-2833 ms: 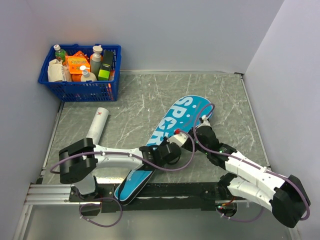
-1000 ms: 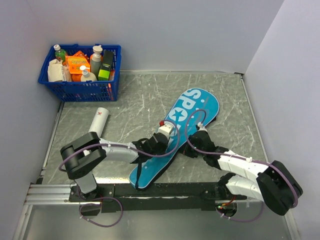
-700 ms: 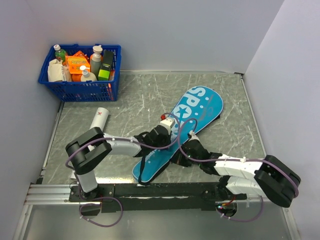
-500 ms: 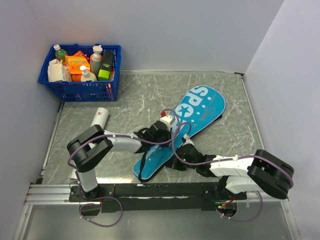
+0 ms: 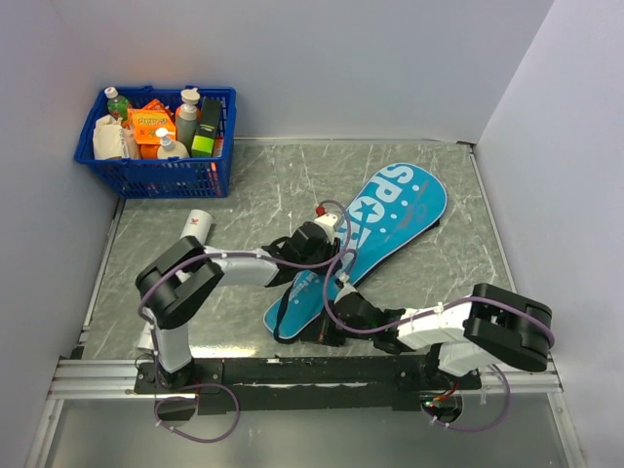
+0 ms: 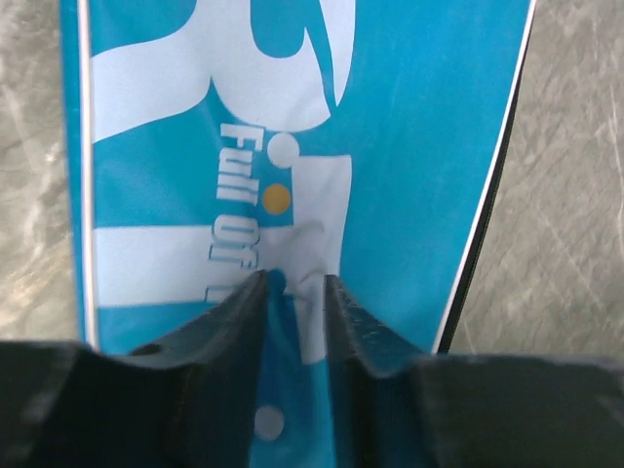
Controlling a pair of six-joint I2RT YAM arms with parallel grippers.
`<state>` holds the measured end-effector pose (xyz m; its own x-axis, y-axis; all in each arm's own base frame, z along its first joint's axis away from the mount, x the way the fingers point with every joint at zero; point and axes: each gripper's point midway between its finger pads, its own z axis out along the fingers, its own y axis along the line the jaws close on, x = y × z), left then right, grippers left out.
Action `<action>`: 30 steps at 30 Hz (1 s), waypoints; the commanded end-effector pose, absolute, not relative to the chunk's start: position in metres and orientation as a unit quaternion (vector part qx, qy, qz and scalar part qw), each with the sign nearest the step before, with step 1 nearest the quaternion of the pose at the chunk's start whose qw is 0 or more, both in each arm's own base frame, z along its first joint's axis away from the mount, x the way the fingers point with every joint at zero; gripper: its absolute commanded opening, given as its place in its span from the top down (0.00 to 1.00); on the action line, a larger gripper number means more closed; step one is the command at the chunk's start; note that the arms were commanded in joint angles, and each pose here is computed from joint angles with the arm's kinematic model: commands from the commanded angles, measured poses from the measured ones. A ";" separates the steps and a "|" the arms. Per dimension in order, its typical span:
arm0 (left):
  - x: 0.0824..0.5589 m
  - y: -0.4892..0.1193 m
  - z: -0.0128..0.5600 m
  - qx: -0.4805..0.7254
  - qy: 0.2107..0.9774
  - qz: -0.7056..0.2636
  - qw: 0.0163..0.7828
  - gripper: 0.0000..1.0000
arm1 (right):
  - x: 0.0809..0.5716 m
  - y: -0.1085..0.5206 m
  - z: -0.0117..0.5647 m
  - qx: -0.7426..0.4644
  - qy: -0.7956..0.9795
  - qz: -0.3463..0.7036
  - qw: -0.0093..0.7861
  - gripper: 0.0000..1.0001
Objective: Pack up the badminton gear
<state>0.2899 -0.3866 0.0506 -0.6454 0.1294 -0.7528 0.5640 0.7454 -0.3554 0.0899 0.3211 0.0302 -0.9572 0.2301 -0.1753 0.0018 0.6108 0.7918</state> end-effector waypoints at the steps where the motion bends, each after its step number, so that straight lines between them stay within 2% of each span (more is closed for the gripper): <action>1: 0.287 -0.377 0.107 0.204 0.836 -0.308 0.406 0.48 | 0.095 0.316 0.042 0.079 0.881 0.442 0.151 1.00; 2: 0.289 -0.368 0.128 0.189 0.831 -0.302 0.427 0.41 | 0.097 0.311 0.042 0.084 0.881 0.438 0.158 1.00; 4: 0.282 -0.351 0.135 0.178 0.836 -0.290 0.431 0.29 | 0.099 0.305 0.042 0.086 0.882 0.434 0.163 1.00; 5: 0.282 -0.340 0.158 0.161 0.827 -0.291 0.453 0.28 | 0.102 0.299 0.043 0.090 0.883 0.427 0.173 1.00; 8: 0.268 -0.308 0.170 0.129 0.835 -0.274 0.460 0.23 | 0.108 0.290 0.047 0.093 0.882 0.422 0.188 1.00; 9: 0.260 -0.290 0.154 0.121 0.854 -0.245 0.444 0.22 | 0.108 0.285 0.043 0.093 0.886 0.412 0.190 1.00; 11: 0.248 -0.273 0.159 0.095 0.858 -0.248 0.439 0.23 | 0.112 0.278 0.046 0.100 0.884 0.411 0.198 1.00; 15: 0.214 -0.242 0.121 0.061 0.884 -0.246 0.392 0.25 | 0.117 0.259 0.041 0.102 0.893 0.383 0.214 1.00; 22: 0.170 -0.246 0.079 0.055 0.902 -0.296 0.308 0.25 | 0.123 0.244 0.037 0.110 0.895 0.370 0.225 1.00; 30: 0.166 -0.267 0.061 0.078 0.903 -0.303 0.294 0.23 | 0.118 0.246 0.030 0.111 0.897 0.375 0.208 1.00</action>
<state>0.1619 -0.2443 0.0493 -0.8214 -0.0031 -0.5704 0.2979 0.8504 -0.4337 0.1178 0.2487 0.0354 -0.8909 0.3501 -0.2893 0.0378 0.6920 0.7209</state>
